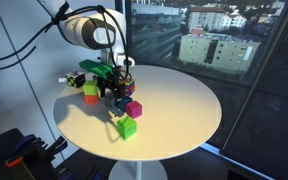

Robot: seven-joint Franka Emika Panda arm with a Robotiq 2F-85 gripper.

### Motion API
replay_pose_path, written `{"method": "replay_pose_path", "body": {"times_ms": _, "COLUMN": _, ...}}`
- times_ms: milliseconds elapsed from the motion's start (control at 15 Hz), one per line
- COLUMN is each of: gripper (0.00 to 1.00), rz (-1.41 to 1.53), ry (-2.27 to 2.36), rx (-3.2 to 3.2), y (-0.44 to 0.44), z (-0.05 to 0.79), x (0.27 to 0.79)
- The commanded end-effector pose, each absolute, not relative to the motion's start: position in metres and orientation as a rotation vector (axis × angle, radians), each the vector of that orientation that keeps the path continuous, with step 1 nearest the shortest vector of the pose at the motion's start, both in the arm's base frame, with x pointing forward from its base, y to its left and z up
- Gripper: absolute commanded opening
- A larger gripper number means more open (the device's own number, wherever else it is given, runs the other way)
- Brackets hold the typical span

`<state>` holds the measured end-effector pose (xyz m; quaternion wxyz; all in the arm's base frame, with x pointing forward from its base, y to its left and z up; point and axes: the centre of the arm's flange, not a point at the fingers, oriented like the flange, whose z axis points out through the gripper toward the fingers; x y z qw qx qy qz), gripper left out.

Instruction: Take the purple block off of the green block

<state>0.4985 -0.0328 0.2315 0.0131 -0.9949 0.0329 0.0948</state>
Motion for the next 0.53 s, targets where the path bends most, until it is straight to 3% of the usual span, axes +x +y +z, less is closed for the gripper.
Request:
{"method": "replay_pose_path", "body": {"times_ms": 0, "gripper": 1.00, "rz": 0.267, "ry": 0.096, "rx": -3.109, "y": -0.028, "z": 0.235, "x": 0.481}}
{"method": "replay_pose_path", "body": {"times_ms": 467, "gripper": 1.00, "rz": 0.168, "ry": 0.090, "rx": -3.129, "y": -0.026, "z": 0.222, "x": 0.476}}
